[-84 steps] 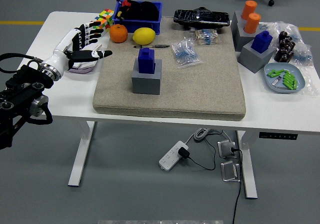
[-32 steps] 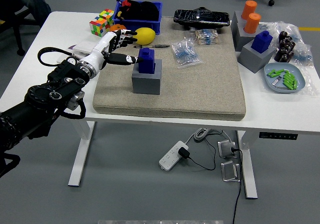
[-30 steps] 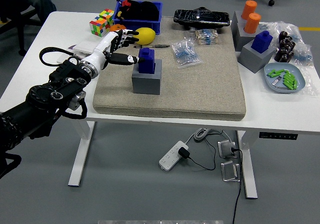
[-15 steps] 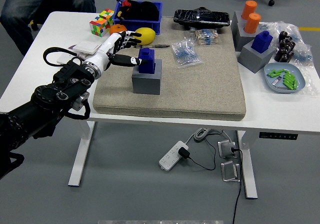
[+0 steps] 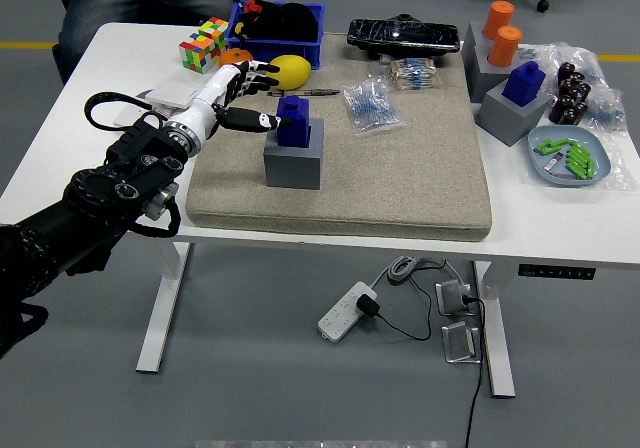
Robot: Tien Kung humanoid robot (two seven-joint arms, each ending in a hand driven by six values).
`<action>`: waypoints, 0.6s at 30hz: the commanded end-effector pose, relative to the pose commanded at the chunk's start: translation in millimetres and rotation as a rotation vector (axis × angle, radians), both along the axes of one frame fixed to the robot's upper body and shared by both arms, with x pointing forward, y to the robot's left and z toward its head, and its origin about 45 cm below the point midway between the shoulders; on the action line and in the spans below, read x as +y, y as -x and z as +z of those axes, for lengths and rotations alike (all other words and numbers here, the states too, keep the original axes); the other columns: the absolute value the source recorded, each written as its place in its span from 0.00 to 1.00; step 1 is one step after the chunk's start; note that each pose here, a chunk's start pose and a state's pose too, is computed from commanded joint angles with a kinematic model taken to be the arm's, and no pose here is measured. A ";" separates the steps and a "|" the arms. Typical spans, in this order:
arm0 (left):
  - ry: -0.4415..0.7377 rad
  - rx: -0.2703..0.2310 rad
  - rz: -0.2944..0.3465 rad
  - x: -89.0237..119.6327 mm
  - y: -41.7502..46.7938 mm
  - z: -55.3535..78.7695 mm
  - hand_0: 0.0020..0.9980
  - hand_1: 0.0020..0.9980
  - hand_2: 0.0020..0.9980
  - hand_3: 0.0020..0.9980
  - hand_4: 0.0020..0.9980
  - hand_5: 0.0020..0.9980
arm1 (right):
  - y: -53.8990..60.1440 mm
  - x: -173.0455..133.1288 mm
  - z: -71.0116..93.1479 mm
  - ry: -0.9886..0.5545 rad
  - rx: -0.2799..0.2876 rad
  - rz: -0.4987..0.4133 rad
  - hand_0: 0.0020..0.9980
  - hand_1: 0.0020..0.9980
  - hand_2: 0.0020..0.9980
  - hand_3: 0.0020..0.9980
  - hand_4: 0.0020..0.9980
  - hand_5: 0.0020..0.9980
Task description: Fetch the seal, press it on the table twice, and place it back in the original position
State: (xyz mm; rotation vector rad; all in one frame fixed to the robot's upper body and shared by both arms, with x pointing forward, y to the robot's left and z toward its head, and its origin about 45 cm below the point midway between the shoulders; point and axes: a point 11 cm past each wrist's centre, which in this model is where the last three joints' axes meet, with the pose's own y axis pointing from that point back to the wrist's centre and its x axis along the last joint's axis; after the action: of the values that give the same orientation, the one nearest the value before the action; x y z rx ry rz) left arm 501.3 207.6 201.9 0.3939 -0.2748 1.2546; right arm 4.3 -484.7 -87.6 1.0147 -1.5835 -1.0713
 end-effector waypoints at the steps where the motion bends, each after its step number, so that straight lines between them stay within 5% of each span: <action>1: -0.002 -0.001 0.000 -0.1 -0.1 0.2 0.83 0.79 0.73 0.75 0.99 0.00 | -0.1 0.1 0.0 0.000 -0.001 -0.001 0.75 0.70 0.68 0.64 0.78 0.52; 18: 0.000 -0.006 0.019 -1.1 -2.7 4.4 0.82 0.78 0.71 0.75 0.97 0.00 | -3.1 0.0 0.2 0.000 -0.005 0.005 0.75 0.70 0.68 0.64 0.78 0.52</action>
State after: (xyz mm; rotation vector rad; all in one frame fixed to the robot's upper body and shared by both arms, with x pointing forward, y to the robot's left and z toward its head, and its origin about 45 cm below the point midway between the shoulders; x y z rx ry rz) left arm 504.0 206.4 206.3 0.3932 -0.2764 1.2745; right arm 7.4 -484.8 -87.4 1.0220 -1.5844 -1.0657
